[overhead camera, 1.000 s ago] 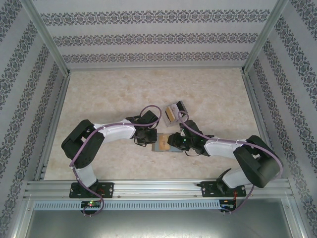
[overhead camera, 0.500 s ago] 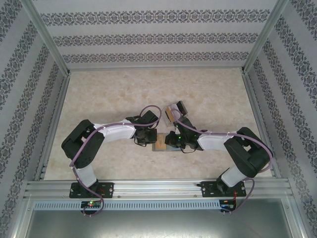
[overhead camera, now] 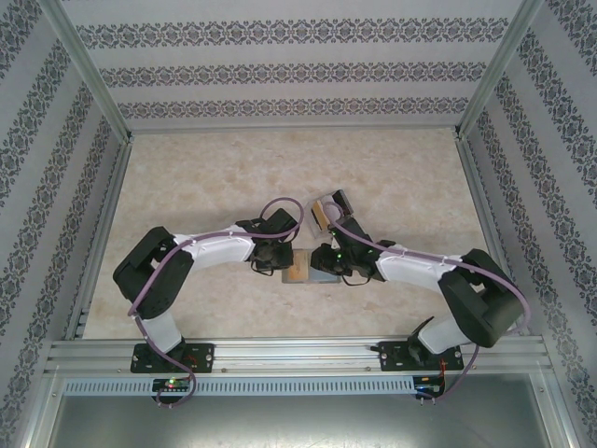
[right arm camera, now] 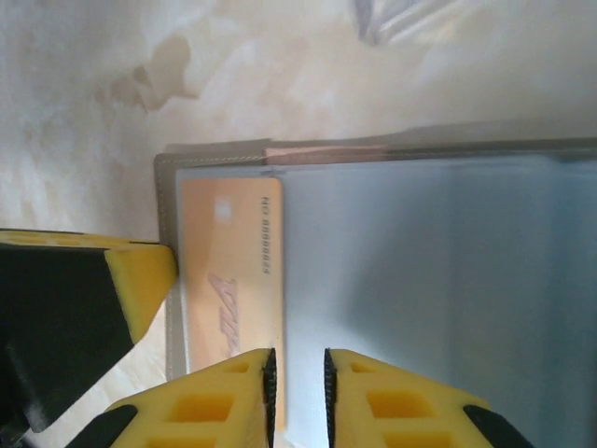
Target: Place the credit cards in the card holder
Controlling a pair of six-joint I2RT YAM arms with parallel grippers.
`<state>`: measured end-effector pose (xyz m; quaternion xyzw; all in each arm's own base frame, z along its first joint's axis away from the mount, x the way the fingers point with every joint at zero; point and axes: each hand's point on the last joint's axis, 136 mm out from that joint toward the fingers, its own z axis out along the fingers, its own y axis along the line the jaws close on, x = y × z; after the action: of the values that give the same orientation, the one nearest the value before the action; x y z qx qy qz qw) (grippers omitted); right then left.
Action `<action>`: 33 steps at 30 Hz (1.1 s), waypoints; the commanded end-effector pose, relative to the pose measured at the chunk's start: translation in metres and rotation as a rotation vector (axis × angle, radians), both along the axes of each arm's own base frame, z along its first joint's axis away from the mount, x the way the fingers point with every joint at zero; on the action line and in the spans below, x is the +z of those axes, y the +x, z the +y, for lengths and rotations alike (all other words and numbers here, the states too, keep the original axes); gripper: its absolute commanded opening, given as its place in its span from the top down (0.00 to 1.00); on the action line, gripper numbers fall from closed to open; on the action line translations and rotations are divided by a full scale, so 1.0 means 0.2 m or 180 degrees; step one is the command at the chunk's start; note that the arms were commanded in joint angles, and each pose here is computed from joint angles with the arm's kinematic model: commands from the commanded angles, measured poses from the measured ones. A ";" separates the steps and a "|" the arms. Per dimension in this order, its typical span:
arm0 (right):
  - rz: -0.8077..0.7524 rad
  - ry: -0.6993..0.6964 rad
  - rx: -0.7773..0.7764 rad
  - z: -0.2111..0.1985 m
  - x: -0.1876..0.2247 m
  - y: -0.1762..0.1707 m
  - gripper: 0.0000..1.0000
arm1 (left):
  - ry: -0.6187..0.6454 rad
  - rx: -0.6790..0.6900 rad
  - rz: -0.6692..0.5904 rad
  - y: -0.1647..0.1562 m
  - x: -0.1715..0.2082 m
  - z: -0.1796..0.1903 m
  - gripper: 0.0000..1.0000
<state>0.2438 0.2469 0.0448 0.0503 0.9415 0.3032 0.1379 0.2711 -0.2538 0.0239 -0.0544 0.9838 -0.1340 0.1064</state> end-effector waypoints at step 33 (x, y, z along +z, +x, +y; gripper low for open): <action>0.0266 -0.0304 0.0351 0.07 -0.06 0.04 0.92 | -0.0748 -0.0206 0.0010 0.04 0.08 -0.26 0.89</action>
<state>0.2526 0.2495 0.0326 0.0198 0.9638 0.2484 0.0946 0.2818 -0.2980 0.0468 -0.0287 0.9655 -0.2358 0.1071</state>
